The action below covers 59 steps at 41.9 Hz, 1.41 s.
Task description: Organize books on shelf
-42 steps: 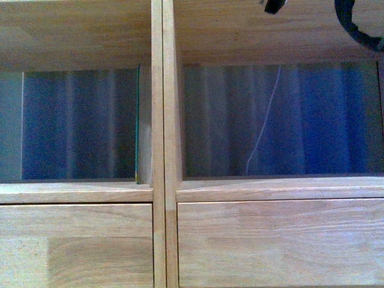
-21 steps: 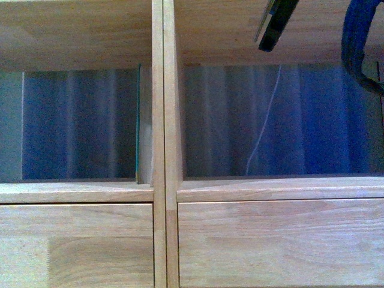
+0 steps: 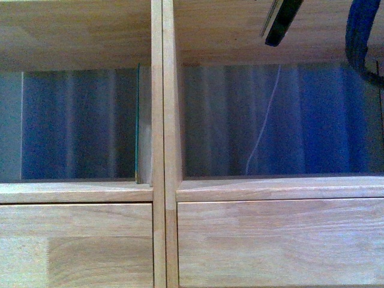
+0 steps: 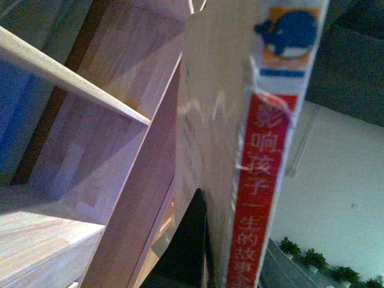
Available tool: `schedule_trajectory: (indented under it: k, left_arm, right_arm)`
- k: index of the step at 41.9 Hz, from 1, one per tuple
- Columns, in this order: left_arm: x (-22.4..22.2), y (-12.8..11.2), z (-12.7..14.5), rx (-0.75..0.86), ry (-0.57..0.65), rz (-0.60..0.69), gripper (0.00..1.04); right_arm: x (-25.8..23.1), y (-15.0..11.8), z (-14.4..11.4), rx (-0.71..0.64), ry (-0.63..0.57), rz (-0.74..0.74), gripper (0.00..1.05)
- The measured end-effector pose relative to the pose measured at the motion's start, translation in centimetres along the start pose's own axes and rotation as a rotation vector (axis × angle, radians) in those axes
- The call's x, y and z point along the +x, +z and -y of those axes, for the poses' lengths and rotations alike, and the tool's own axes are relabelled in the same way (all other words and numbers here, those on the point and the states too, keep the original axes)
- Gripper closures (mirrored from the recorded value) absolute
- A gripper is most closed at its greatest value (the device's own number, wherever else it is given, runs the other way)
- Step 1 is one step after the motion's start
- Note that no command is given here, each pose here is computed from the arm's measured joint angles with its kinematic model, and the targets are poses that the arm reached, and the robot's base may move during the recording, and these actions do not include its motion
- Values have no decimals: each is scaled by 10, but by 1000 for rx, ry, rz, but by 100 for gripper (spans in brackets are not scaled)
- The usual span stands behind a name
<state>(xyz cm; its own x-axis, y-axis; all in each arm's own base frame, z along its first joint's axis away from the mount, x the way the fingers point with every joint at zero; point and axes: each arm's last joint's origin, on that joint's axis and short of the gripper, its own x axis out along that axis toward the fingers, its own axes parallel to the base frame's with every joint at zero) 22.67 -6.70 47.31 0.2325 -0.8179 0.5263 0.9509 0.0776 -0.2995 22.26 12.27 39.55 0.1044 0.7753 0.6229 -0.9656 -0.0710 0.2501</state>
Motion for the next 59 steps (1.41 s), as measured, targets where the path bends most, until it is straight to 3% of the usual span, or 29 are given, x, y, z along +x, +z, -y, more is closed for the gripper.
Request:
schedule_trajectory:
  k: [10, 19, 23, 28, 33, 38, 45, 49, 59]
  left_arm:
    - [-17, 10, 2, 33, 40, 53, 98]
    - [-40, 20, 10, 89, 137, 87, 98]
    - [-53, 21, 15, 140, 229, 109, 98]
    - [-64, 16, 17, 231, 382, 125, 98]
    - [-72, 13, 7, 353, 531, 91, 98]
    - [-79, 11, -12, 450, 664, 72, 98]
    - [-89, 10, -44, 545, 849, 47, 98]
    - [-89, 12, -61, 624, 932, 21, 98]
    - [-76, 25, -103, 742, 1004, -54, 98]
  right_arm:
    - [-4, 4, 3, -10, -32, 16, 32]
    - [-20, 22, 12, -92, -172, 39, 6]
    - [-31, 38, 16, -165, -303, 83, 7]
    - [-48, 66, 17, -357, -546, 160, 7]
    - [-66, 87, 11, -621, -813, 158, 7]
    - [-83, 103, -2, -914, -957, 92, 7]
    - [-99, 114, -24, -1153, -1039, 36, 7]
    - [-106, 114, -36, -1205, -1053, 18, 7]
    - [-122, 94, -60, -1224, -1024, -32, 7]
